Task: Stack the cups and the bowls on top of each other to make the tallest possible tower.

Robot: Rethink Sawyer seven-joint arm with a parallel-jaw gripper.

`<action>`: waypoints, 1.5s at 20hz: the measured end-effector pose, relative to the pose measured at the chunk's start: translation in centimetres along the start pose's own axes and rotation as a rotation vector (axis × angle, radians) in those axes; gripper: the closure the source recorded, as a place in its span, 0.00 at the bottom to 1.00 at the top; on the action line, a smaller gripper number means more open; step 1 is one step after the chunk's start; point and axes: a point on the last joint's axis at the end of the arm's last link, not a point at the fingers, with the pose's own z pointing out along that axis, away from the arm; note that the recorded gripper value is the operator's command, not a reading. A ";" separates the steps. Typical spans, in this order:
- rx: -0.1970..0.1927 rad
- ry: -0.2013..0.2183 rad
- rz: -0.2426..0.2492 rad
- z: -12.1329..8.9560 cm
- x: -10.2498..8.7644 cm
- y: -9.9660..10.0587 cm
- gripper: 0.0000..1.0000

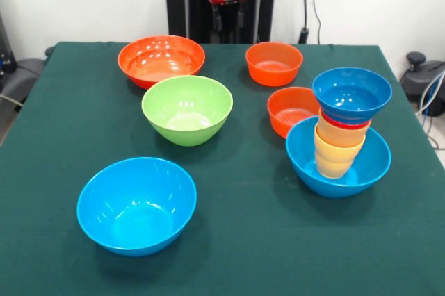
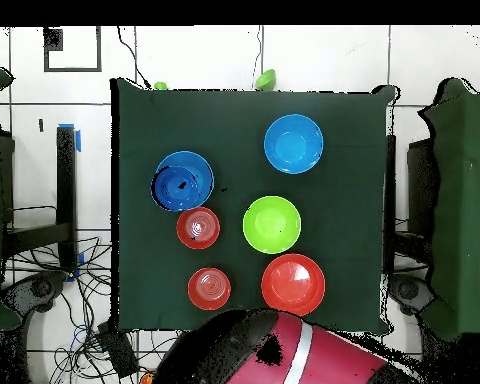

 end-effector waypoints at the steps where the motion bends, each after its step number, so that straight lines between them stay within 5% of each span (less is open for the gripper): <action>1: 0.000 0.000 0.000 0.0 0.0 0.0 0.00; 10: 0.026 -0.039 -0.007 -0.3 -1.4 -0.9 0.00; 21: 0.081 -0.153 -0.016 -2.3 -5.7 -3.7 0.00; 30: 0.090 -0.170 0.009 -4.2 -8.1 -5.4 0.00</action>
